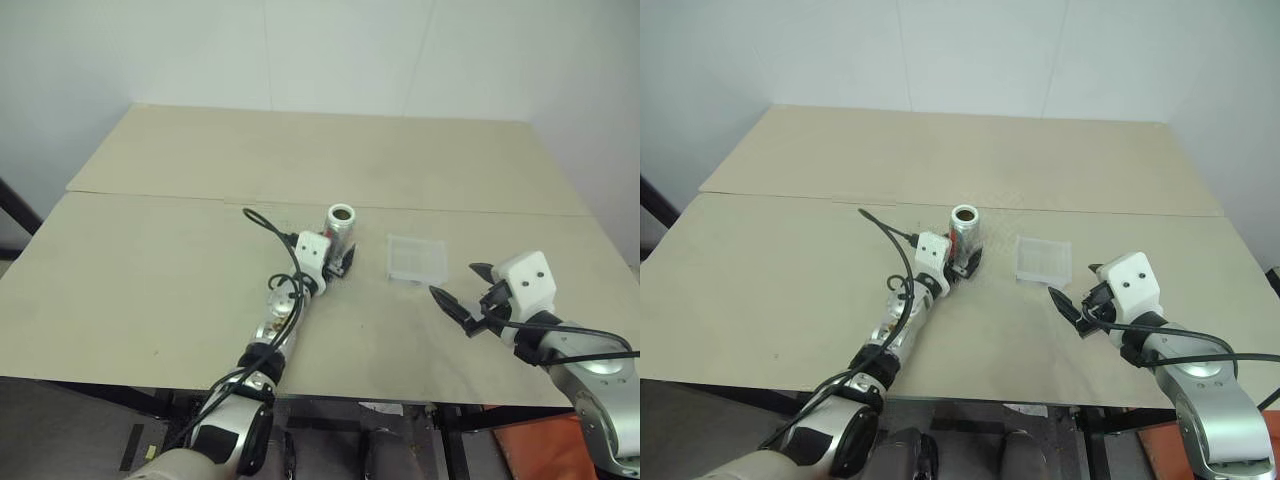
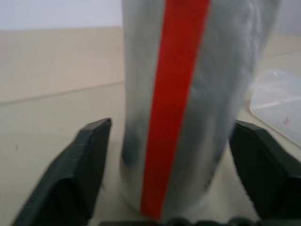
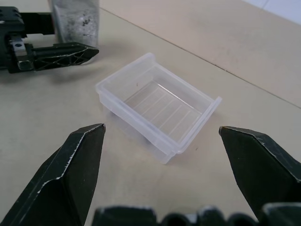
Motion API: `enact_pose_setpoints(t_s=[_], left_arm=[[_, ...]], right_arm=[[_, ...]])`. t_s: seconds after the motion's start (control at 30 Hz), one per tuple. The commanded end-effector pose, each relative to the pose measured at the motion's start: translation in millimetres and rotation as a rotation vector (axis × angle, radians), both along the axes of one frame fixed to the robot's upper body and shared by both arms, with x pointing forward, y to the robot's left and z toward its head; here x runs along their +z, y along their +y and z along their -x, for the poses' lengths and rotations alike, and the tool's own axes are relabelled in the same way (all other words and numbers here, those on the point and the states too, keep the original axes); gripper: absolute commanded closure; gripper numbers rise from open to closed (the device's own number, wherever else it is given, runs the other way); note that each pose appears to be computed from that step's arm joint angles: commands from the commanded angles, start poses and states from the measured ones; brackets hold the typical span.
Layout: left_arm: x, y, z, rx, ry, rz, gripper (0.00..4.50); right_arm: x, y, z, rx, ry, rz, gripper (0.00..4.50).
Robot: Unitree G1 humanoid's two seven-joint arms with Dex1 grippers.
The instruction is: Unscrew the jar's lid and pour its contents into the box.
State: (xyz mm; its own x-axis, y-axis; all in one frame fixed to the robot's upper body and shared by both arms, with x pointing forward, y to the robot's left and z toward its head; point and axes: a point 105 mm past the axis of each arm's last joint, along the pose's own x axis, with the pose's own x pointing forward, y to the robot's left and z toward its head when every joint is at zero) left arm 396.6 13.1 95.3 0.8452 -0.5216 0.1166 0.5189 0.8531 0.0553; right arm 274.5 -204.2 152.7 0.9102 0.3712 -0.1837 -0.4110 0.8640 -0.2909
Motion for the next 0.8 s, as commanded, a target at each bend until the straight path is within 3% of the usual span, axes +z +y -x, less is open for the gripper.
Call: enact_pose_setpoints(t_s=[0.03, 0.4, 0.8], left_arm=[[22.2, -4.6, 5.5, 0.003, -0.064, 0.018, 0.04], [39.6, 35.1, 29.8, 0.122, -0.080, 0.024, 0.04], [64.6, 112.5, 65.5, -0.176, -0.136, -0.134, 0.04]], right_arm=[[11.0, 1.0, -0.4, 0.010, -0.059, 0.025, 0.00], [4.1, -0.5, -3.2, 0.023, -0.041, 0.040, 0.00], [14.5, -32.8, -6.7, 0.031, -0.028, 0.140, 0.00]])
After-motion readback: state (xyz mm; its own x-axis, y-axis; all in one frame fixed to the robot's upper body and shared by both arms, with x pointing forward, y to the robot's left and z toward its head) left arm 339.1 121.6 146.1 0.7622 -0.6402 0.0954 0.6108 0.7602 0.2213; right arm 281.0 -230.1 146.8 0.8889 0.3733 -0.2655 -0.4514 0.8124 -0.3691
